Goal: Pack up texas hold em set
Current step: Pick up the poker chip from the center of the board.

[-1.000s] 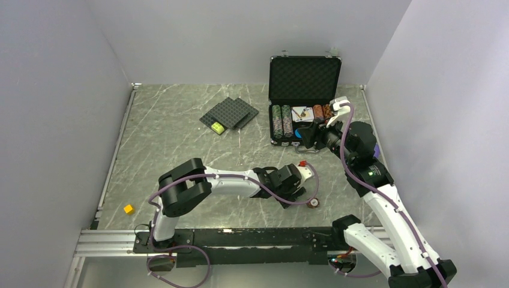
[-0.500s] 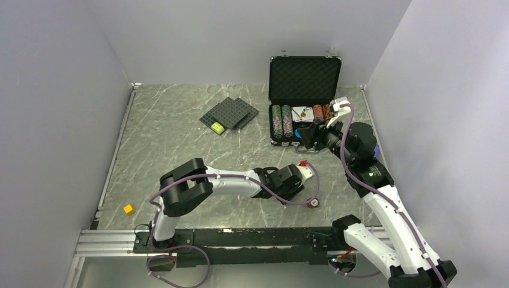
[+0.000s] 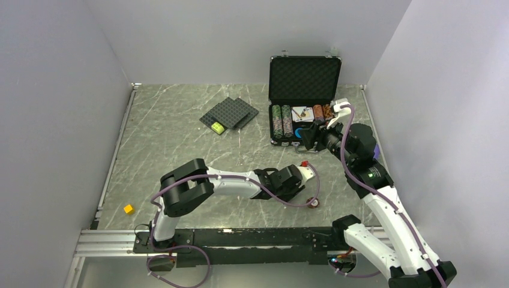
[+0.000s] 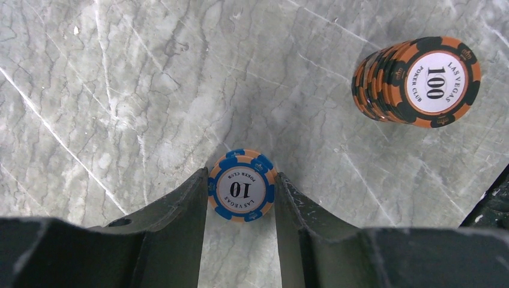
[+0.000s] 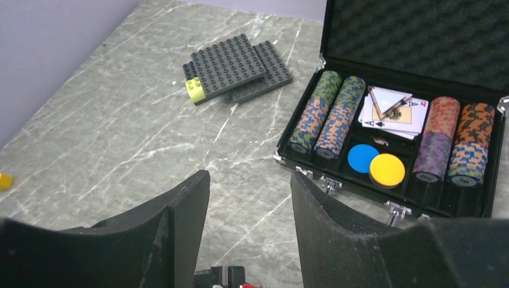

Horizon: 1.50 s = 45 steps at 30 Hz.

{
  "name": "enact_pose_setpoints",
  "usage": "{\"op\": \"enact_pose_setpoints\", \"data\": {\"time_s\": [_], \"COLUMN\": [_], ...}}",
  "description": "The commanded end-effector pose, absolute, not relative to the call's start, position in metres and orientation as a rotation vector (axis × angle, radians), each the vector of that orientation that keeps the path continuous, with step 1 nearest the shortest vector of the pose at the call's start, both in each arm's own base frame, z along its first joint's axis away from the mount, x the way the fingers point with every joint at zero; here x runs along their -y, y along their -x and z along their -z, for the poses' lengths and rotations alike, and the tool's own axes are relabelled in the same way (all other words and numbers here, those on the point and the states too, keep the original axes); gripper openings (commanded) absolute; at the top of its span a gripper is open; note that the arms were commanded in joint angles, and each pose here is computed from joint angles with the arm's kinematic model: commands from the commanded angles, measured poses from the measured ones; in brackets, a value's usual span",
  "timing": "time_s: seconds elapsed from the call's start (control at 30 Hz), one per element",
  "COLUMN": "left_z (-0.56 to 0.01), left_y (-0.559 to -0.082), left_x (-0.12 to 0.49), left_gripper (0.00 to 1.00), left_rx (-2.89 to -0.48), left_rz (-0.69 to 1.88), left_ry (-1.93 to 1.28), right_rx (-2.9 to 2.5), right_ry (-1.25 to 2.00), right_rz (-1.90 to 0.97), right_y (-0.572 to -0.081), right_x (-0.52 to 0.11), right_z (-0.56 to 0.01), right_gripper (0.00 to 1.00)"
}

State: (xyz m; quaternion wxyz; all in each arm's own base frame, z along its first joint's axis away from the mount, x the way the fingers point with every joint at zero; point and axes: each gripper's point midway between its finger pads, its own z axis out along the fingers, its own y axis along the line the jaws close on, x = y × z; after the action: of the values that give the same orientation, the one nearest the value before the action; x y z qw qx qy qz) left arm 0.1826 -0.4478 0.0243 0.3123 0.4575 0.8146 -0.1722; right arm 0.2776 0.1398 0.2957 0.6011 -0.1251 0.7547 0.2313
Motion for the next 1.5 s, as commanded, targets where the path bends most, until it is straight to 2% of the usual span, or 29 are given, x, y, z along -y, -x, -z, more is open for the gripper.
{"op": "enact_pose_setpoints", "data": {"time_s": [0.0, 0.2, 0.47, 0.7, 0.9, 1.0, 1.1, 1.47], "left_z": [-0.019, -0.035, -0.073, -0.100, -0.122, -0.130, -0.141, -0.159], "left_y": [-0.182, -0.184, -0.183, -0.182, -0.180, -0.181, -0.181, -0.185], "left_x": [0.442, 0.449, 0.442, 0.426, 0.413, 0.407, 0.403, 0.392], "left_gripper": [0.10, 0.04, 0.04, 0.03, 0.04, 0.04, 0.04, 0.03], "left_rx": [-2.154, -2.104, -1.962, -1.855, -1.761, -1.729, -1.694, -1.641], "left_rz": [0.484, 0.558, 0.655, 0.679, 0.707, 0.702, 0.710, 0.679], "left_ry": [-1.154, -1.081, -1.016, -0.988, -0.963, -0.953, -0.940, -0.913], "right_rx": [-1.752, -1.796, -1.954, -2.089, -2.168, -2.209, -2.236, -2.347], "right_ry": [0.207, 0.133, -0.056, -0.046, 0.100, 0.144, 0.176, 0.365], "right_rz": [-0.534, -0.537, -0.490, -0.773, -1.205, -1.361, -1.420, -1.422], "right_y": [-0.282, -0.286, -0.300, -0.293, -0.255, -0.240, -0.230, -0.199], "right_x": [-0.134, -0.130, -0.106, -0.127, -0.174, -0.185, -0.193, -0.223], "right_z": [-0.294, -0.276, -0.220, -0.176, -0.162, -0.154, -0.145, -0.128], "right_gripper": [0.56, 0.54, 0.54, 0.52, 0.51, 0.46, 0.43, 0.43]}}
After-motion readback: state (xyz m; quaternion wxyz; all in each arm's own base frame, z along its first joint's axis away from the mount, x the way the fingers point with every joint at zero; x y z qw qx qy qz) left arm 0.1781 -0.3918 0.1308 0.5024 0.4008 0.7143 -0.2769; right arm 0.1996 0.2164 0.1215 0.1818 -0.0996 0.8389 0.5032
